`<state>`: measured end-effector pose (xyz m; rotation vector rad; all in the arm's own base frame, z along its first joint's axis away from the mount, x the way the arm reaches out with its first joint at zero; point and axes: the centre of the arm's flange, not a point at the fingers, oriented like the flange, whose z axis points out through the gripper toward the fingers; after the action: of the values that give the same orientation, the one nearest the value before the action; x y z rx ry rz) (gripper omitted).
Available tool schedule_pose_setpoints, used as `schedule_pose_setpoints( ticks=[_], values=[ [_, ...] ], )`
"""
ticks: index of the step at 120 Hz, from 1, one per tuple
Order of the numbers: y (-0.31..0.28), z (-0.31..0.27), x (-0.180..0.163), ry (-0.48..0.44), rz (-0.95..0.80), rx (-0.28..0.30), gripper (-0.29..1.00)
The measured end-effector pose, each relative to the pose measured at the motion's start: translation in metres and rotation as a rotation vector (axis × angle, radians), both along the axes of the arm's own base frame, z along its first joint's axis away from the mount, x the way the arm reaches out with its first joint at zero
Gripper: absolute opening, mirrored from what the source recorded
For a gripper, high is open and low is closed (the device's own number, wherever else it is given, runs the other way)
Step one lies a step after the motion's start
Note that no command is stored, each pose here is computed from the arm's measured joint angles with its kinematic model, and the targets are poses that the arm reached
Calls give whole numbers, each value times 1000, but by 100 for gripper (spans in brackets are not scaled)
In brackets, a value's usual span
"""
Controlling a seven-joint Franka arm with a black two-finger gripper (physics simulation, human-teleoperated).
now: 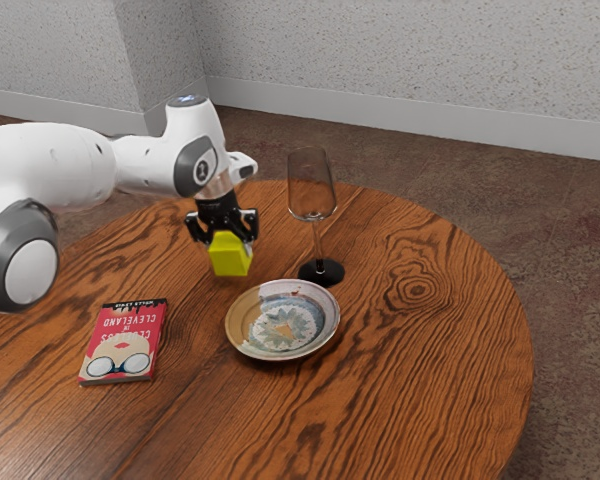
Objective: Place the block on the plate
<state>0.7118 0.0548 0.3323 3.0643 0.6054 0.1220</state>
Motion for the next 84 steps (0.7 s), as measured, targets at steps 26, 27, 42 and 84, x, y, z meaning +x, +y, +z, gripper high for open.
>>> schedule_pose_setpoints(
  ticks=[26,27,42,84],
  values=[
    [-78,10,-34,38,-21,-75,44],
    [-81,10,-36,40,-20,-78,44],
    [-111,-3,-50,74,6,-104,44],
    [-130,25,-58,30,107,-122,62]
  ],
)
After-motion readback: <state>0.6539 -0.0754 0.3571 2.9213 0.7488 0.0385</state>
